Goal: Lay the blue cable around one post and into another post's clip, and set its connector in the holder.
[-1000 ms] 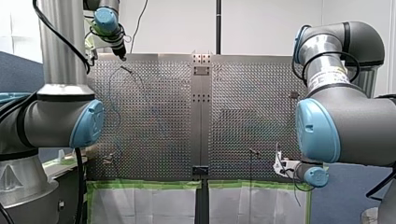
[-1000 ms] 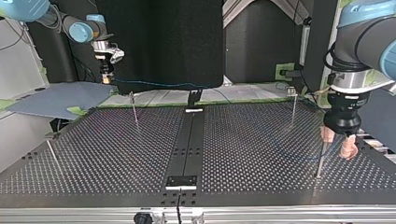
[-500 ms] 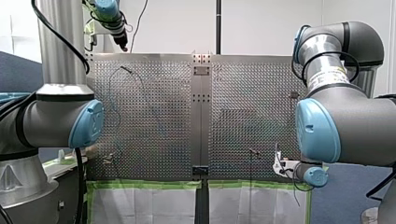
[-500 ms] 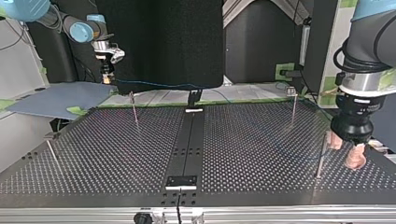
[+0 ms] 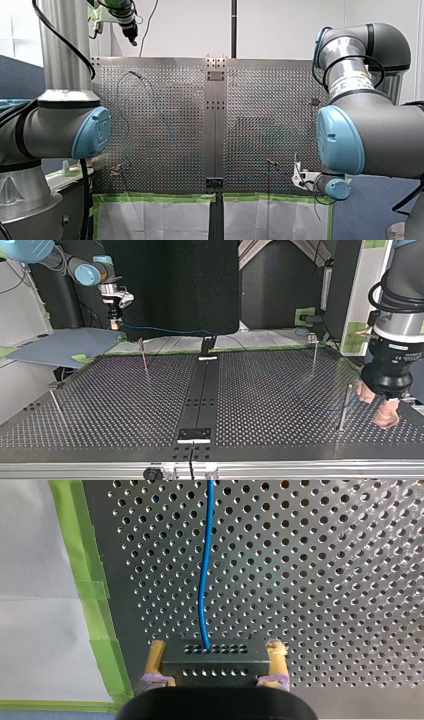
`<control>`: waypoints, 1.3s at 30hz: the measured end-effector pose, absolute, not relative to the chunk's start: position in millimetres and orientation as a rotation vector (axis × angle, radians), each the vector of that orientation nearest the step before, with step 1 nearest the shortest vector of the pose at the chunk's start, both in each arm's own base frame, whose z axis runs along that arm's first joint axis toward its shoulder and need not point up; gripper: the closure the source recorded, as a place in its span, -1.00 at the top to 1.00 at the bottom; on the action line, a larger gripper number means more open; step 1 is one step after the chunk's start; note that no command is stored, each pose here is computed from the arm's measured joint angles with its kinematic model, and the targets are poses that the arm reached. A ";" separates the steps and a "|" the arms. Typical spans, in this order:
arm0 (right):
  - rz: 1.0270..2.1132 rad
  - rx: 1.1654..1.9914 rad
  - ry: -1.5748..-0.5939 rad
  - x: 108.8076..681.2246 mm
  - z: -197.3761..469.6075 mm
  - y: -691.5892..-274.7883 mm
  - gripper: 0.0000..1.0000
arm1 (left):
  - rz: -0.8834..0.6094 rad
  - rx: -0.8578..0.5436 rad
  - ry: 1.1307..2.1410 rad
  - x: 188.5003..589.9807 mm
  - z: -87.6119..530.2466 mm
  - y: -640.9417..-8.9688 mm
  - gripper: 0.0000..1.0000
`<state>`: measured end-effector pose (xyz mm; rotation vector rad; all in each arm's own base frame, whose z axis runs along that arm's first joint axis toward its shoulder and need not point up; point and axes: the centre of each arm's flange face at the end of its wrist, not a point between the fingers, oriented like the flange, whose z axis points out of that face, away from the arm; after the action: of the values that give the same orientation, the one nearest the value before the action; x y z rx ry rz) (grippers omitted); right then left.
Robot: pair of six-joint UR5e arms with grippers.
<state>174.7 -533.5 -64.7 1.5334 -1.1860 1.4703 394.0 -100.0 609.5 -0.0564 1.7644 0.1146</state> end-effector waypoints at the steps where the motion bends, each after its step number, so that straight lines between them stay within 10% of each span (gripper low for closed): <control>1: 1.470 1.534 -1.186 174.7 -64.7 -533.3 -1.00 | 0.121 -0.048 1.773 395.1 606.7 -100.3 1.00; 39: 1.451 1.560 -1.181 180.9 -66.3 -529.1 -1.00 | 0.180 -0.023 1.816 411.7 565.9 -102.0 1.00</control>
<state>180.9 -529.1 -66.3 1.5602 -1.1812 1.4514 411.7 -102.0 565.9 -0.0227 1.8163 0.1800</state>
